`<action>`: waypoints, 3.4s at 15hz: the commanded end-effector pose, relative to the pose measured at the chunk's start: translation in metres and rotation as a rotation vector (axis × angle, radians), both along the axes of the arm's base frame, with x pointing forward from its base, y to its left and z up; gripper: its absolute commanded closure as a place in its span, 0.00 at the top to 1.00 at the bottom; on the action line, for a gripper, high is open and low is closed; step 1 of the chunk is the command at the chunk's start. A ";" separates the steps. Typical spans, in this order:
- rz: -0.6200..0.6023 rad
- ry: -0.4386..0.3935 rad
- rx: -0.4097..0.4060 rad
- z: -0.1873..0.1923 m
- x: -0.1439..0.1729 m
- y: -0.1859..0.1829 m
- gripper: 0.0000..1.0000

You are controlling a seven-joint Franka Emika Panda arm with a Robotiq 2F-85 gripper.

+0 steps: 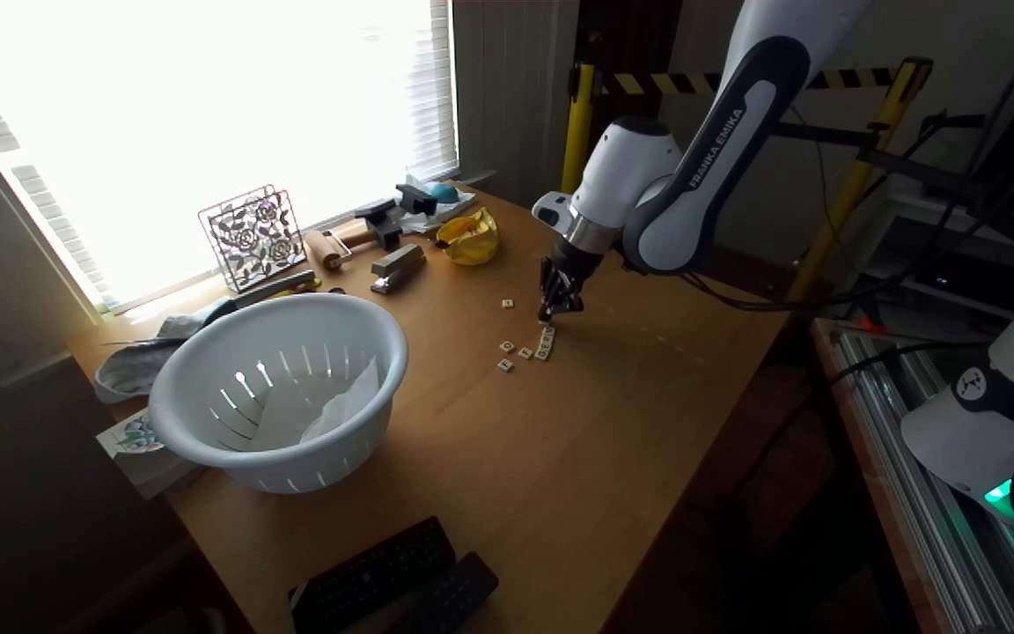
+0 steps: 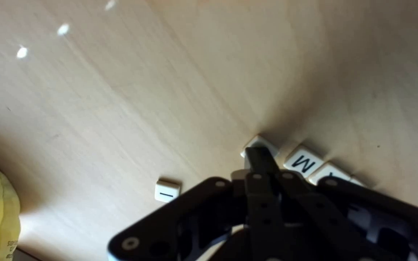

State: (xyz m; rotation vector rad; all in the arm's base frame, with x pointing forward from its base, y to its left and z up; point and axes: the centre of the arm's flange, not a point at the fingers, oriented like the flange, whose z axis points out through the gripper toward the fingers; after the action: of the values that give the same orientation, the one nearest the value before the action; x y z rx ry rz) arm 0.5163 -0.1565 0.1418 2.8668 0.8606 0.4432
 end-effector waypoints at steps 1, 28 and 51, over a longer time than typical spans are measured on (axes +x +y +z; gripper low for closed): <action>0.039 0.023 -0.004 -0.008 -0.013 0.001 0.00; 0.053 0.028 0.006 -0.007 -0.023 0.008 0.00; 0.056 0.028 0.008 -0.007 -0.018 0.010 0.00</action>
State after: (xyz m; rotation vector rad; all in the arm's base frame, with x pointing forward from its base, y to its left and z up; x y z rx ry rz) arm 0.5051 -0.1504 0.1421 2.8591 0.9271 0.4272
